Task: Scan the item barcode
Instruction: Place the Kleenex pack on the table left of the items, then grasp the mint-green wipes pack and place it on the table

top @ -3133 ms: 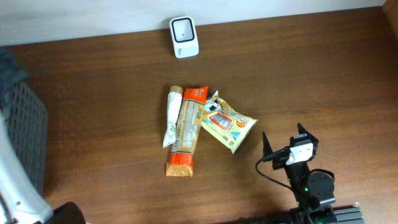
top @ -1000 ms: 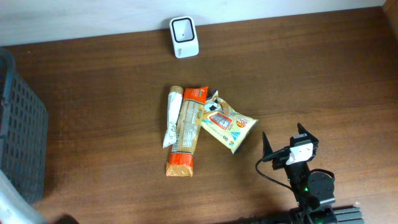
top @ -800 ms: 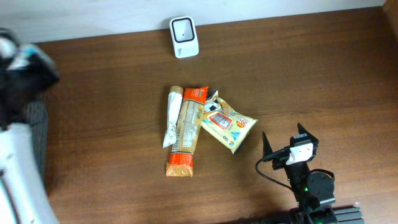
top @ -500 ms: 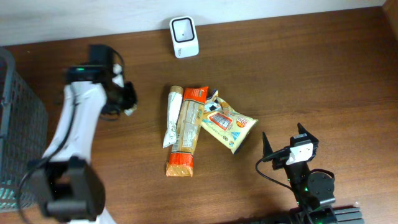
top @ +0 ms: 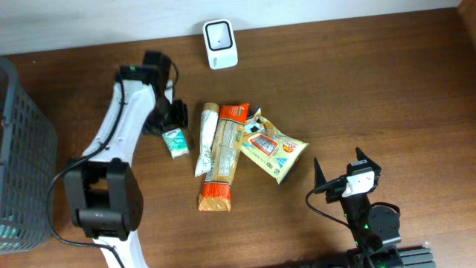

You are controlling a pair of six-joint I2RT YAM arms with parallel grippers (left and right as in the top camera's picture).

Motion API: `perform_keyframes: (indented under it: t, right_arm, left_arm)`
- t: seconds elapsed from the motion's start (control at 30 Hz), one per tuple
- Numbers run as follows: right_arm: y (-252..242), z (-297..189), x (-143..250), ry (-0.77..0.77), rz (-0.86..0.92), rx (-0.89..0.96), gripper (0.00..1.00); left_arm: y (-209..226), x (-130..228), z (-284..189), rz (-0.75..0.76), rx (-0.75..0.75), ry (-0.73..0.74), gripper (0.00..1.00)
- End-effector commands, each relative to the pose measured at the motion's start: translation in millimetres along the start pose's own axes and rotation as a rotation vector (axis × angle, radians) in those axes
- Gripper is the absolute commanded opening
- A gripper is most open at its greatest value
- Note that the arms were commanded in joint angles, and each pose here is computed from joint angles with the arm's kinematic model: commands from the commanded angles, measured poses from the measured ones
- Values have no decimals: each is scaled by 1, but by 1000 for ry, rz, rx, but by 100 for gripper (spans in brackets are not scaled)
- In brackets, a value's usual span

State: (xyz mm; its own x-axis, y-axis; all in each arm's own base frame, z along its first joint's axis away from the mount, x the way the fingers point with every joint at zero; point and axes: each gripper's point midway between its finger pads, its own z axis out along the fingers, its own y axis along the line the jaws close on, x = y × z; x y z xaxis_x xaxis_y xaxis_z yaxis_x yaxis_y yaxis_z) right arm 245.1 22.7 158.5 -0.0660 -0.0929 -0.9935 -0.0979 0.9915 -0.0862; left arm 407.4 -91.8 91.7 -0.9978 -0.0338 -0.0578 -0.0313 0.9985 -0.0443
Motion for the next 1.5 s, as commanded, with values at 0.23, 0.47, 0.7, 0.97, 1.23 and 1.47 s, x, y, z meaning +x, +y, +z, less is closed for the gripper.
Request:
perform_keyframes:
  t: [0.23,0.47,0.7,0.97,1.23,1.47]
  right_arm:
    - [-1,0,3,4,-3,3,99]
    - [-1,0,3,4,-3,3,99]
    - [-1,0,3,4,-3,3,99]
    - [-1,0,3,4,-3,3,99]
    - [-1,0,3,4,-3,3,99]
    - [-1,0,3,4,-3,3,99]
  left_arm:
    - [115,-40,-248,-335,-143,-593,99]
    - [265,19,-266,-897,-288,-604,99]
    - [352,75,-206,-1151,-382,-420,99]
    - [421,136,-95,-1332,-429,-265,99]
    - [452,172,-21,-1253,-479,-241,99]
    - [460,194,-13,-1276,-569,-199,99]
